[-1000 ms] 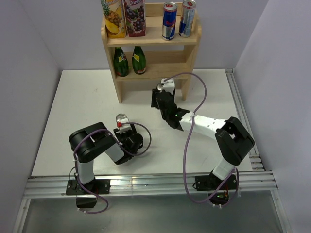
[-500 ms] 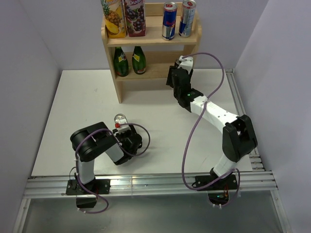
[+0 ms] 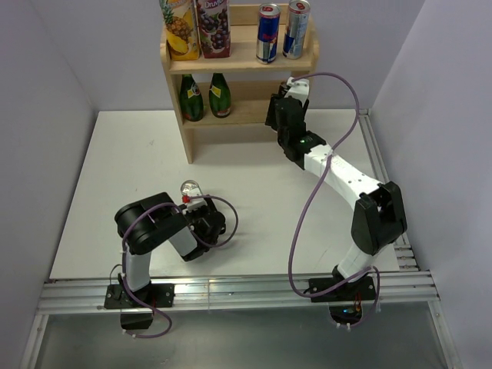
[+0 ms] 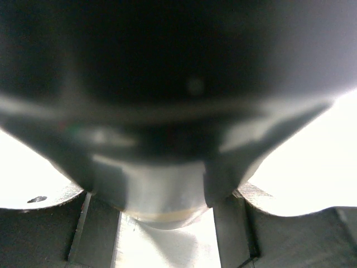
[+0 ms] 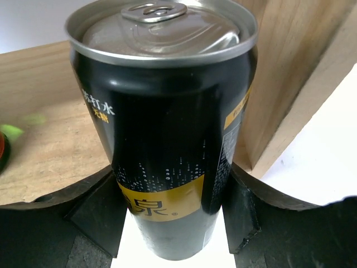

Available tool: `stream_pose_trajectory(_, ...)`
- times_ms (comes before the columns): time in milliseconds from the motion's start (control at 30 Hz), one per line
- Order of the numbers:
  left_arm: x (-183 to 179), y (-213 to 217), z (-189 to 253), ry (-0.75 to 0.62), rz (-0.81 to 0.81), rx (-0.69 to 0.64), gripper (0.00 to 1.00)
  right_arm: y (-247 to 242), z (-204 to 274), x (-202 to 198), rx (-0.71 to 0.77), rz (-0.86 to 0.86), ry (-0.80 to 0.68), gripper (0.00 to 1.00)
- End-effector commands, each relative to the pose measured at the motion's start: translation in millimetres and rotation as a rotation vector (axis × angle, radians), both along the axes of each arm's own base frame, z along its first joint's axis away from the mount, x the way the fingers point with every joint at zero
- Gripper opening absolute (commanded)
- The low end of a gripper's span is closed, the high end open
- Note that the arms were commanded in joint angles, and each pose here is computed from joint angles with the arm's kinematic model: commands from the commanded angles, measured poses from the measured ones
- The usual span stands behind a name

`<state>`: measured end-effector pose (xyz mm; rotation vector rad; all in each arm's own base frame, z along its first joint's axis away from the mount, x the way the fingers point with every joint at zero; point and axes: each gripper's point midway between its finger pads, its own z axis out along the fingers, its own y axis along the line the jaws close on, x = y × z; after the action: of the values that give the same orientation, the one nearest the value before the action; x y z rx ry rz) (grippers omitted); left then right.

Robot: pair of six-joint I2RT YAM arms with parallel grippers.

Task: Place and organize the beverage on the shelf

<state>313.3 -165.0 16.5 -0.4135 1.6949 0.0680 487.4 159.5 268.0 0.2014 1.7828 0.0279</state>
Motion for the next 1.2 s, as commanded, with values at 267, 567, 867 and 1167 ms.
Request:
stream_pose_trajectory(267, -15, -2, -43, 0.133, -0.084, 0.013, 0.0, -8, 85, 29, 0.062, -0.05, -0.248, 0.0)
stream_pose_trajectory(567, -14, -3, -44, 0.13, -0.092, 0.015, 0.0, -4, 70, 50, 0.017, -0.049, -0.248, 0.0)
stream_pose_trajectory(867, -14, -5, -46, 0.129, -0.097, 0.007, 0.0, 1, 43, 65, -0.044, -0.048, -0.233, 0.0)
stream_pose_trajectory(1167, -14, -4, -46, 0.127, -0.092, 0.007, 0.0, 7, 13, 68, -0.045, -0.027, -0.198, 0.0)
